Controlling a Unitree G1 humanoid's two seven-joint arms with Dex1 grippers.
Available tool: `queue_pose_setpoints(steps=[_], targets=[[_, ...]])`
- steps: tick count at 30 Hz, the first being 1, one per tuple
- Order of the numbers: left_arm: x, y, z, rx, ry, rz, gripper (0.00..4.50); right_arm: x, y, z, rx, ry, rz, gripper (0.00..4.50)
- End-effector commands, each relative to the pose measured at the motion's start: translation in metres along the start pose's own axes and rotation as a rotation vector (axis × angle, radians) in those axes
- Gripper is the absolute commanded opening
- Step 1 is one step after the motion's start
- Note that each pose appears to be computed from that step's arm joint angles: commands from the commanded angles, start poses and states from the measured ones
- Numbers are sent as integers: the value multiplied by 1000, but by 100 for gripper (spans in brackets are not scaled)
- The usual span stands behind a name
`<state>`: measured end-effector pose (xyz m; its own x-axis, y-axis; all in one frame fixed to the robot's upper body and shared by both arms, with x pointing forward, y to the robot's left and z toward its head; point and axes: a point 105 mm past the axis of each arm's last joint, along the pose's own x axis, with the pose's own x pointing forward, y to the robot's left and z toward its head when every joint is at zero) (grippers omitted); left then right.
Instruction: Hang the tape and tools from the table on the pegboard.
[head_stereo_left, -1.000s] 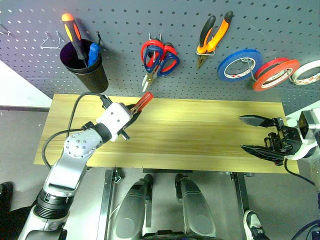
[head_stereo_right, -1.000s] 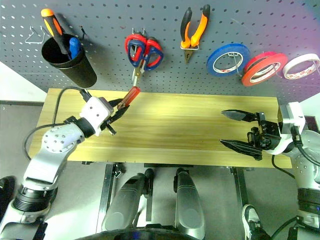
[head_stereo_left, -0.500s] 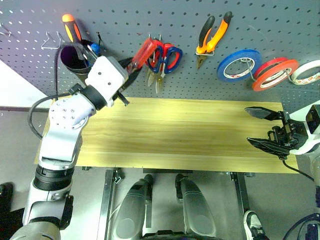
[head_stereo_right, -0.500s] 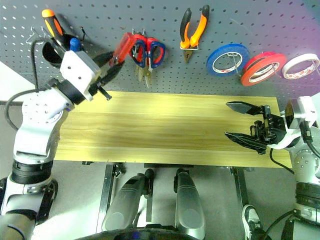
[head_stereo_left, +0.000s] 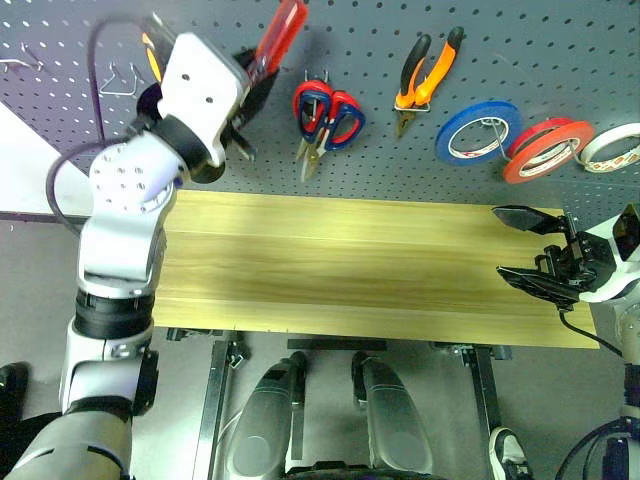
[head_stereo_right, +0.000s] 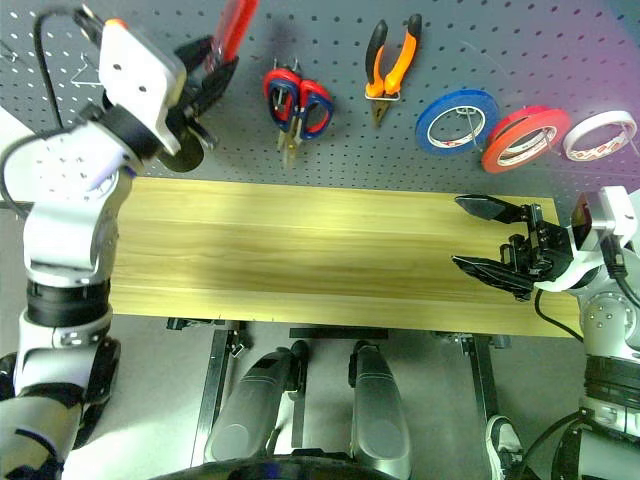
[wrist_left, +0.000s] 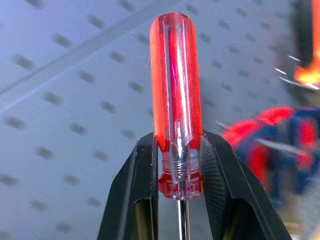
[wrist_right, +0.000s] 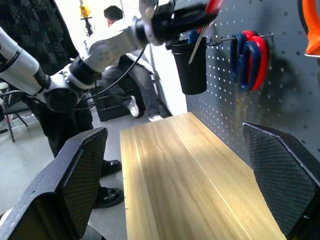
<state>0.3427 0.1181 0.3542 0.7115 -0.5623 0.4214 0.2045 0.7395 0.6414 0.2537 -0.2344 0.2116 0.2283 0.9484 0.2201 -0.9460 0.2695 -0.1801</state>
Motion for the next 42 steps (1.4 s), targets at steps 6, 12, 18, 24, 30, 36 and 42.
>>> queue_pose_setpoints(steps=[6, 12, 18, 24, 30, 36, 42], targets=[[8, 21, 23, -5, -78, 79, 79, -5, 0, 7, -28, -17, -8, 450], [14, 28, 38, -66, -101, 94, 79, -8, -2, 3, -16, -2, -22, 450], [10, 39, 44, -67, -88, 125, 79, -9, -6, 0, -13, 6, -26, 450], [-5, 36, 30, -87, -23, 135, 79, -9, -9, -3, -5, 14, -20, 450], [1, 46, 46, -79, -45, 153, 79, -8, -10, -9, 8, 22, -13, 450], [-2, 50, 47, -43, -30, 153, 79, -8, -11, -10, 5, 22, -19, 450], [-14, 52, 27, -36, 35, 174, 79, -9, -9, -10, 7, 29, -19, 450]])
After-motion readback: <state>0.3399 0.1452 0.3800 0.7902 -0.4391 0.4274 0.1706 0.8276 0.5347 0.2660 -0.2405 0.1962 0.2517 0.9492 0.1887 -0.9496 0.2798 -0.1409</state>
